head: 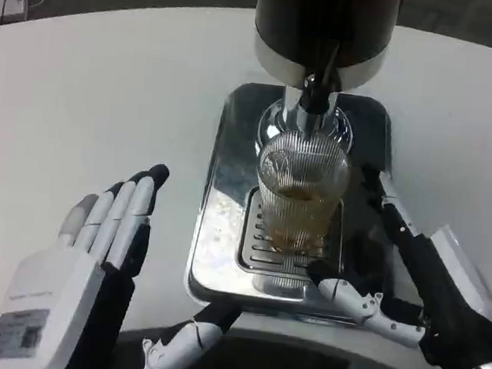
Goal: Grasp the cup under the faucet to collect the drink, then remove the cup.
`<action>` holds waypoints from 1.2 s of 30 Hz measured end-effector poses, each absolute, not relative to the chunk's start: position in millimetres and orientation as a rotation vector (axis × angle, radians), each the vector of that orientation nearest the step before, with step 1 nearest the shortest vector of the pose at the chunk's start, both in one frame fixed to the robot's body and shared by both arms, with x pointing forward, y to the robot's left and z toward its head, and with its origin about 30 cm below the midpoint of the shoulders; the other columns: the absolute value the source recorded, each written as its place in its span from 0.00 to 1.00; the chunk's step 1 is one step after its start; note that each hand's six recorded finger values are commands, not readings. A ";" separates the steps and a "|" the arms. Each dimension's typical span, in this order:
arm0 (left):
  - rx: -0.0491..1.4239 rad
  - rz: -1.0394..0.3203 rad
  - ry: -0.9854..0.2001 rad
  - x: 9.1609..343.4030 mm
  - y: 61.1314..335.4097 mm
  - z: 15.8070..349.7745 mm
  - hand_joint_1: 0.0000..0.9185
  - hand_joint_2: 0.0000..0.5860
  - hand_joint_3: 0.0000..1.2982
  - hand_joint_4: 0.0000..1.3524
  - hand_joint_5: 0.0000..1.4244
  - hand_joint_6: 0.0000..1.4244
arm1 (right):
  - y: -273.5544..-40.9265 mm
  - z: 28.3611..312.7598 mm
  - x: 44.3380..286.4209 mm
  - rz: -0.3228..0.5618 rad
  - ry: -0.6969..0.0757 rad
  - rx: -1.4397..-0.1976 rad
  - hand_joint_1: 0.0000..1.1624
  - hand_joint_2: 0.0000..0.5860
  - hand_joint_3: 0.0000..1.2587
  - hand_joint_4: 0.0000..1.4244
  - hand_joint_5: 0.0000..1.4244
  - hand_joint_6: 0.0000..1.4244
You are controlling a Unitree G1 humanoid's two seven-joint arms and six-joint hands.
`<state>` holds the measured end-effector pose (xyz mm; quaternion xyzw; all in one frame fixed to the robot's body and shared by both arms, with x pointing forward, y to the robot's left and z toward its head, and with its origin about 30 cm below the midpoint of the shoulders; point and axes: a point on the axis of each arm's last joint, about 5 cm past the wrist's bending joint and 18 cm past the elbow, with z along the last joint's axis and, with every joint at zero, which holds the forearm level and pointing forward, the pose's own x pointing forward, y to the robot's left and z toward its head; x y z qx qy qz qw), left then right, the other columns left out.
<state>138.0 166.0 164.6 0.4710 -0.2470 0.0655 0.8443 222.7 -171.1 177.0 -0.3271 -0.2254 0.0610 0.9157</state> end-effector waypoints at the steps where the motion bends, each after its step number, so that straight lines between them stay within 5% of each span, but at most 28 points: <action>1: 0.994 0.138 -0.522 138.6 166.1 162.9 0.00 0.30 0.00 0.00 0.00 0.00 | -170.7 177.2 223.7 0.127 -0.465 -0.673 0.51 0.41 0.00 0.03 0.05 0.14; 36: 0.995 0.101 -0.455 134.0 165.8 144.0 0.00 0.32 0.00 0.00 0.00 0.00 | -153.4 180.0 257.8 0.149 -0.510 -0.611 0.56 0.35 0.00 0.04 0.08 0.16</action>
